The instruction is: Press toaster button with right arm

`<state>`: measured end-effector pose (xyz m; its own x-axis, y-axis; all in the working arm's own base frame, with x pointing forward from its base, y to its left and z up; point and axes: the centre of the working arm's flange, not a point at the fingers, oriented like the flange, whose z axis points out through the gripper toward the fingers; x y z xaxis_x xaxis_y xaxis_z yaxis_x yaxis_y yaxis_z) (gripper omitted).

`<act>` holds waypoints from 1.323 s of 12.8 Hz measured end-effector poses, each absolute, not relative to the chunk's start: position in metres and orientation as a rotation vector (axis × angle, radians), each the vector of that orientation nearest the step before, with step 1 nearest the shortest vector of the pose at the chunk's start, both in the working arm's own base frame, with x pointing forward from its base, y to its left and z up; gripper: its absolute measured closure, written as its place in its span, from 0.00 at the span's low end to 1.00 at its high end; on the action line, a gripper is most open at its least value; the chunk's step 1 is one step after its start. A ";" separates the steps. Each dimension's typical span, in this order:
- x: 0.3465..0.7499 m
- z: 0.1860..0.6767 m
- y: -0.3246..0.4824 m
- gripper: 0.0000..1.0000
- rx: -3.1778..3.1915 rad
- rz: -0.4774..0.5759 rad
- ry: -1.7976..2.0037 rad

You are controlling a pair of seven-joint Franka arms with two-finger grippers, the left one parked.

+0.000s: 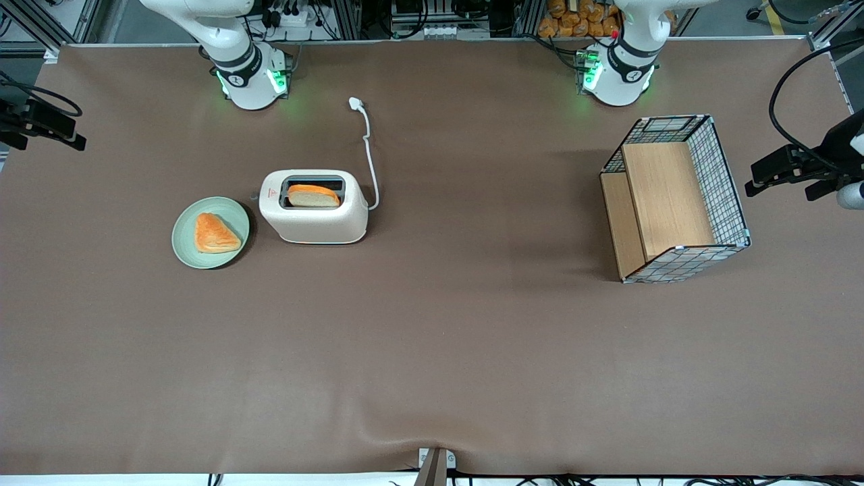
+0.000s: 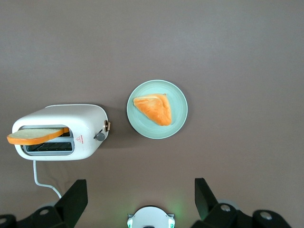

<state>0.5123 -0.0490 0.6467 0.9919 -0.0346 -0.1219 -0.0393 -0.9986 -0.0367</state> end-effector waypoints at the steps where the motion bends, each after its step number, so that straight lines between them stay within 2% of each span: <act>1: 0.513 0.646 -0.048 0.00 -3.096 0.192 0.056; 11: 0.519 0.633 -0.052 0.00 -3.091 0.231 0.066; 17: 0.520 0.606 -0.053 0.00 -3.076 0.333 0.068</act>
<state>0.5201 -0.0526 0.6057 0.9760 -0.0386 -0.2145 -0.0486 -0.9980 -0.0415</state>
